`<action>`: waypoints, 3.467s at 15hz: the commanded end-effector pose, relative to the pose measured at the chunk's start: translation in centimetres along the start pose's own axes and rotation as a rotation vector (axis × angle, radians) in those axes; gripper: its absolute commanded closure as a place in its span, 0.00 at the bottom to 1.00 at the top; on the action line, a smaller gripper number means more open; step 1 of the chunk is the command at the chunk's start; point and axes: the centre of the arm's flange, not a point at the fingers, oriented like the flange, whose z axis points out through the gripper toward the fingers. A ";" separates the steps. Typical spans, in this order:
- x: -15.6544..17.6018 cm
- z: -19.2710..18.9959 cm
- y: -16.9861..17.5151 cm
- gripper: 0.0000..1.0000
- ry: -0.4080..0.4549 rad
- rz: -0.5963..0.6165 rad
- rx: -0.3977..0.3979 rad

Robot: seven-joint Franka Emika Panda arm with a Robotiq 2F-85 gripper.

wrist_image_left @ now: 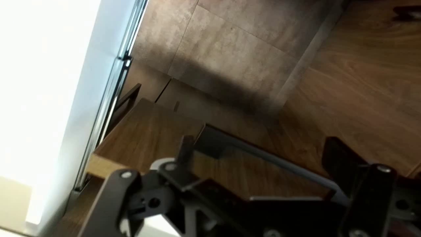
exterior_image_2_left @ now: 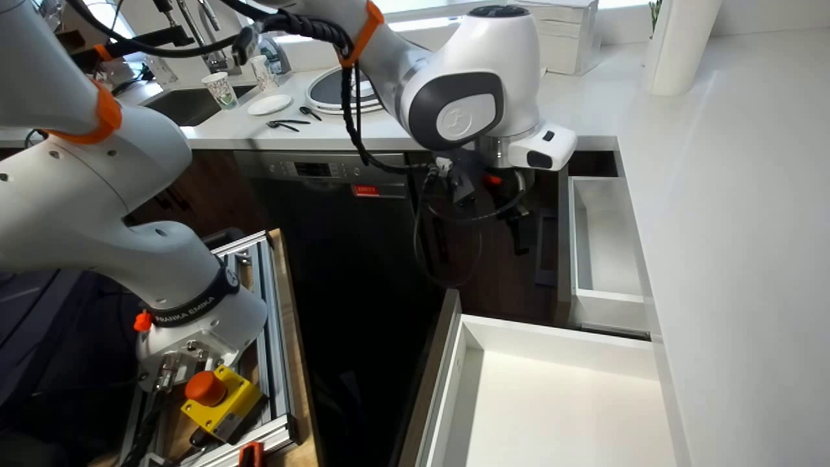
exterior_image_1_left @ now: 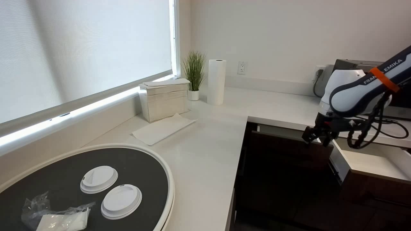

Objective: Open the top cabinet drawer

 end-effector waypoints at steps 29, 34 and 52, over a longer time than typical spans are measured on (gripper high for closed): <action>5.3 5.0 -2.9 1.00 0.272 0.334 -0.077; 4.3 3.7 -3.8 1.00 0.170 0.185 0.029; -0.1 0.7 -4.5 1.00 -0.087 0.025 0.172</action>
